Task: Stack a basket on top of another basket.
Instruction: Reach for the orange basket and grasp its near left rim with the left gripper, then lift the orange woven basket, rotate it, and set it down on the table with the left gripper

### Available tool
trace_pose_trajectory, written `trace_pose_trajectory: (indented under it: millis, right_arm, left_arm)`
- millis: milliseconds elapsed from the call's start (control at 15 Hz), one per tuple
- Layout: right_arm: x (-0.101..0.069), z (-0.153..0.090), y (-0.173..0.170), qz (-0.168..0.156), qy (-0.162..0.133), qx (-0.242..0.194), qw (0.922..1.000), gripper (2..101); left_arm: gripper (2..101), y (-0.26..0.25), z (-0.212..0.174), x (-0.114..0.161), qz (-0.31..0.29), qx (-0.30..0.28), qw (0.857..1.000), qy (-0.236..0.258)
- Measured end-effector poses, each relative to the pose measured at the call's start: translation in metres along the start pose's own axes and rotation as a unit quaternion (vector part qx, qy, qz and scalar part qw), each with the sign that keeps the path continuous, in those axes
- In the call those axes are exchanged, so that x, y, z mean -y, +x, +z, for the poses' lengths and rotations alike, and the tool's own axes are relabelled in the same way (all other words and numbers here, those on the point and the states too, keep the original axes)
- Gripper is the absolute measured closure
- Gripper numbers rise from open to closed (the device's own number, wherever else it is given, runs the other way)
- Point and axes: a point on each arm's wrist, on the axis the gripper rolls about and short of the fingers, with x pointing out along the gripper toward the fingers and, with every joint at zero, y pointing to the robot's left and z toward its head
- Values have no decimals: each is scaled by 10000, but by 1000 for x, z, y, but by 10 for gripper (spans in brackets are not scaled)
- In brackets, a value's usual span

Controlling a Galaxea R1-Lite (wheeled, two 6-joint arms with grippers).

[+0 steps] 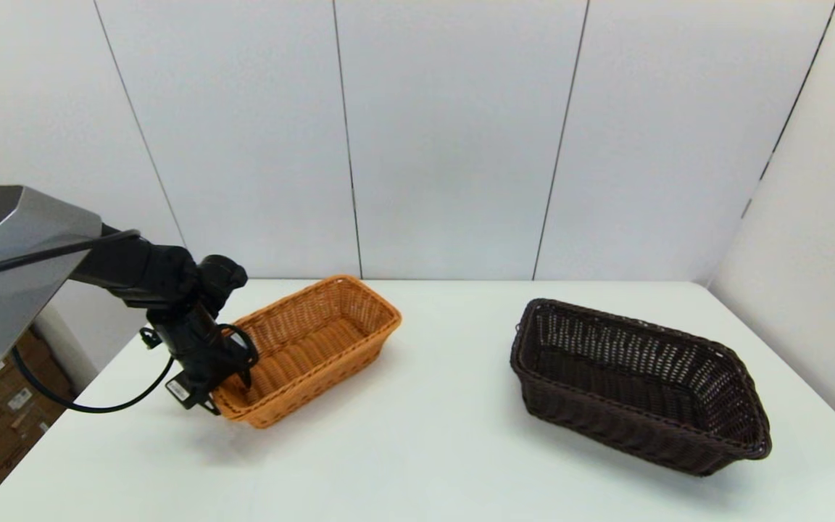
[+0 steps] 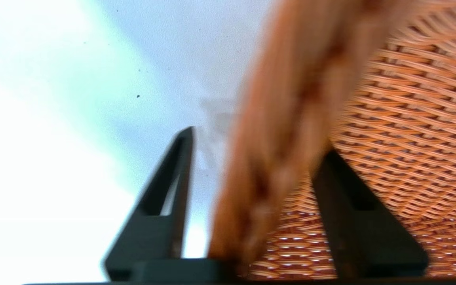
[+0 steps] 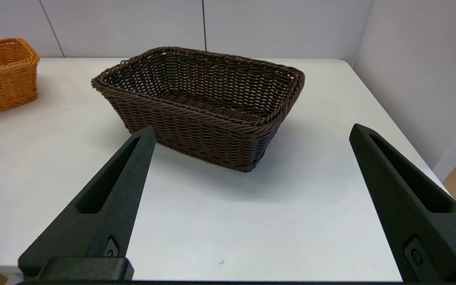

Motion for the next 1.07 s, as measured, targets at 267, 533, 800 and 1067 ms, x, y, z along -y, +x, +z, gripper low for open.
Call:
trace_pose_trajectory:
  millis: [267, 533, 800, 1067]
  right_arm:
    - [0, 0, 0, -2, 0, -2, 10000, 50]
    - [0, 0, 0, 2, -2, 0, 10000, 50]
    - [0, 0, 0, 0, 0, 0, 10000, 50]
    - [0, 0, 0, -2, -2, 0, 10000, 50]
  left_arm:
    - [794, 0, 0, 1, -36, 2, 10000, 5]
    - [794, -3, 0, 0, -55, 8, 10000, 4]
    - [794, -18, -2, 3, -337, 9, 9985, 433]
    - [814, -40, -16, 10, -917, -221, 9849, 1453]
